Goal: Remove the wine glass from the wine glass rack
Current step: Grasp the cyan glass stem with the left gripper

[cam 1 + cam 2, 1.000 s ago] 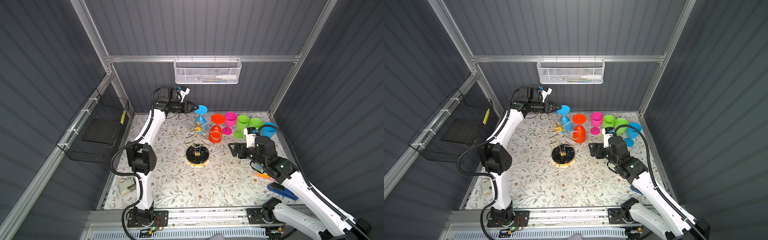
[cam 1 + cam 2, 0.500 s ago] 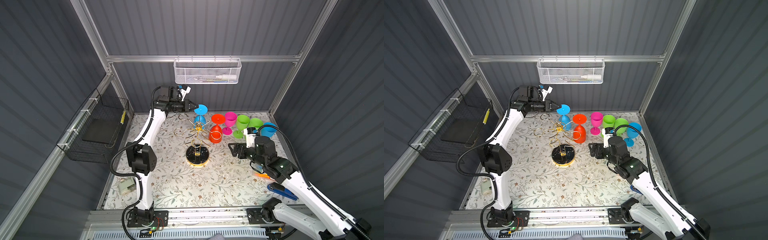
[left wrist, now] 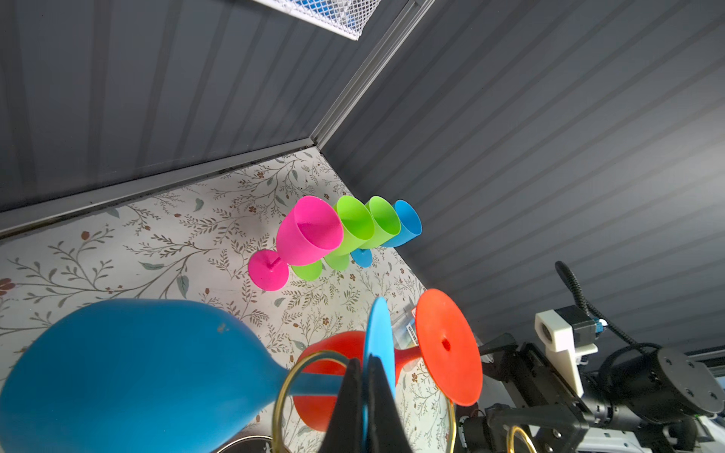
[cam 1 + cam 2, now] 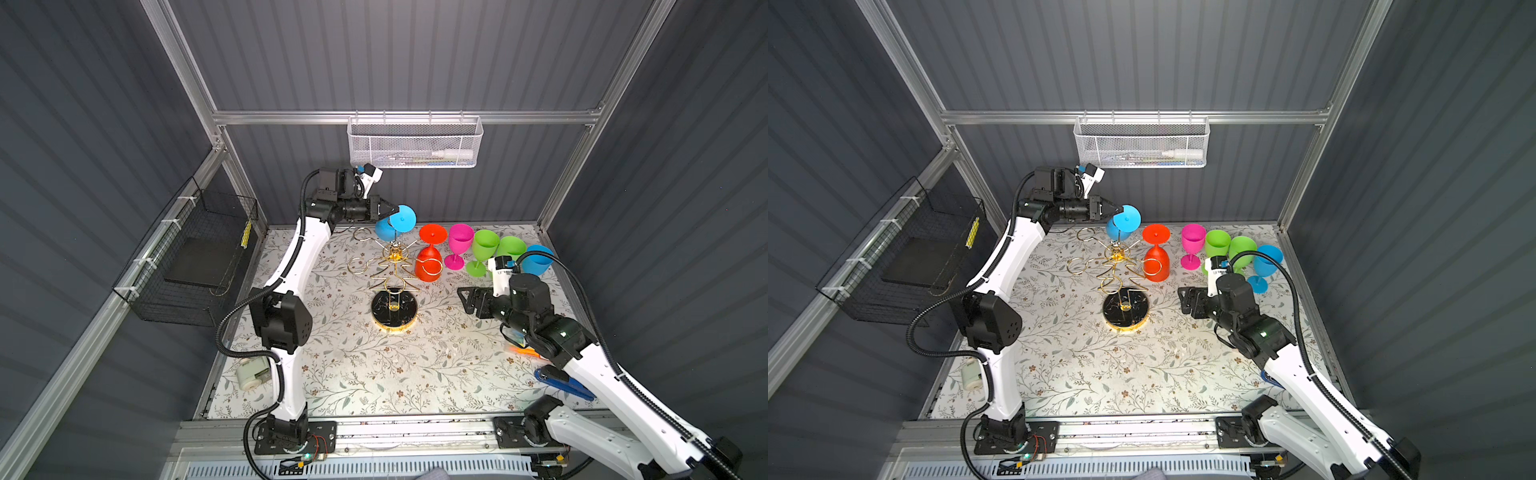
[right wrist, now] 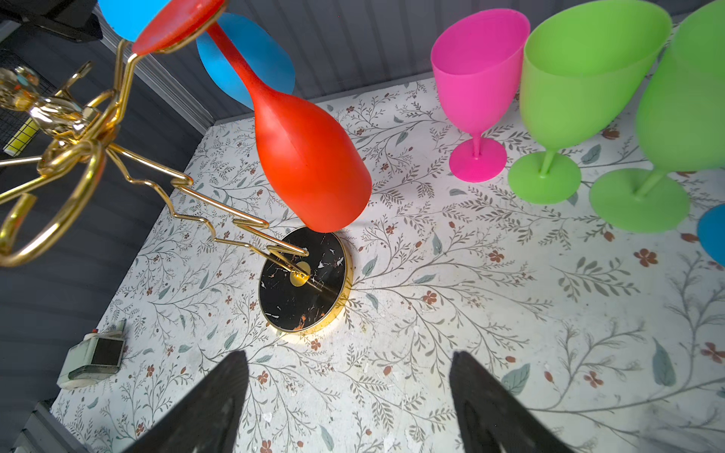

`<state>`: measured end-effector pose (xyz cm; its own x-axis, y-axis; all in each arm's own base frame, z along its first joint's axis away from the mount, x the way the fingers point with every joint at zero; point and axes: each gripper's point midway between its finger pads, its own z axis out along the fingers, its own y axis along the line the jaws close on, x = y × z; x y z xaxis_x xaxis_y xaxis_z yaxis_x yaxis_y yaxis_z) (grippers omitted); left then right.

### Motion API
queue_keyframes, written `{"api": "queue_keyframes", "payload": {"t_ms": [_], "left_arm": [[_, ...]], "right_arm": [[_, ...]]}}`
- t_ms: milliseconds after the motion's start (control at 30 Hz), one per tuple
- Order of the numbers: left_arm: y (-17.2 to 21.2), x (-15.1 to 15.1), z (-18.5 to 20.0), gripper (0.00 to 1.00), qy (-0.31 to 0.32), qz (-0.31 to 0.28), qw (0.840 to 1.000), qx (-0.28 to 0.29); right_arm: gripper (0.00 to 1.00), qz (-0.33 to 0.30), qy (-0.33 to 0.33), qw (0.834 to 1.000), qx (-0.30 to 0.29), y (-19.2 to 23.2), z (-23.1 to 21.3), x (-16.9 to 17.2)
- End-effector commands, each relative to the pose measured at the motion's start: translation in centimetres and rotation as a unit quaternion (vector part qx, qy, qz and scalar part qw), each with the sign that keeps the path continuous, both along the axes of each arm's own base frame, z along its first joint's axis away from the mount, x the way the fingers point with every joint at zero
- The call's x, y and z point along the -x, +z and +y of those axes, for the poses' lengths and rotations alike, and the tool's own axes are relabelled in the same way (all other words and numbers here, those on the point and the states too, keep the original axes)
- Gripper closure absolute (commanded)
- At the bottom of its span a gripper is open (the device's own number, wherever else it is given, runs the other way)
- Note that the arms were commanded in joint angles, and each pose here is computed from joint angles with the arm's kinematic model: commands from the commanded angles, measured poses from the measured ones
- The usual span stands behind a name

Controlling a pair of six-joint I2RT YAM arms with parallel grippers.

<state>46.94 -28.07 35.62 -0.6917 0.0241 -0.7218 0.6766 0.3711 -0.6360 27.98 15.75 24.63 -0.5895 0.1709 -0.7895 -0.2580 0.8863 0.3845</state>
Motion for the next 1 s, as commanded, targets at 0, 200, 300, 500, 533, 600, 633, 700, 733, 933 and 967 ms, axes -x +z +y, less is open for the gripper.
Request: {"api": "queue_keyframes", "payload": {"t_ms": [0, 200, 300, 500, 533, 600, 633, 700, 733, 933, 967], "left_arm": [[1.2, 1.1, -0.1, 1.00, -0.017, 0.012, 1.000, 0.023], [2.4, 1.6, -0.3, 1.00, -0.035, 0.025, 0.998, 0.056], [2.6, 1.6, -0.2, 1.00, -0.036, 0.030, 0.997, 0.064], [3.1, 1.5, 0.4, 1.00, -0.036, 0.036, 0.996, 0.075], [3.3, 1.6, 0.5, 1.00, -0.035, 0.034, 0.996, 0.076], [3.4, 1.7, 0.7, 1.00, -0.037, 0.035, 0.996, 0.078], [3.4, 1.7, 0.7, 1.00, -0.039, 0.038, 0.995, 0.081], [3.7, 1.7, 1.0, 1.00, -0.037, 0.036, 0.995, 0.082], [3.8, 1.8, 1.2, 1.00, -0.036, 0.034, 0.995, 0.083], [4.2, 2.1, 1.4, 1.00, -0.041, 0.036, 0.994, 0.092], [4.2, 2.2, 1.4, 1.00, -0.042, 0.036, 0.994, 0.092]], "right_arm": [[0.17, -0.007, -0.005, 1.000, -0.007, 0.2, -0.1, 0.2], [0.17, -0.008, -0.006, 1.000, -0.010, 0.2, -0.3, 0.4], [0.17, -0.010, -0.007, 1.000, -0.012, 0.2, -0.4, 0.5], [0.17, -0.010, -0.007, 1.000, -0.012, 0.2, -0.4, 0.6], [0.17, -0.009, -0.006, 1.000, -0.013, 0.2, -0.4, 0.7], [0.17, -0.010, -0.007, 1.000, -0.014, 0.2, -0.4, 0.7], [0.17, -0.009, -0.006, 1.000, -0.014, 0.2, -0.4, 0.7], [0.17, -0.009, -0.006, 1.000, -0.014, 0.1, -0.4, 0.8], [0.17, -0.008, -0.006, 1.000, -0.014, 0.1, -0.4, 0.8], [0.17, -0.009, -0.007, 1.000, -0.015, 0.1, -0.5, 0.9], [0.17, -0.009, -0.007, 1.000, -0.015, 0.1, -0.5, 0.9]]}}
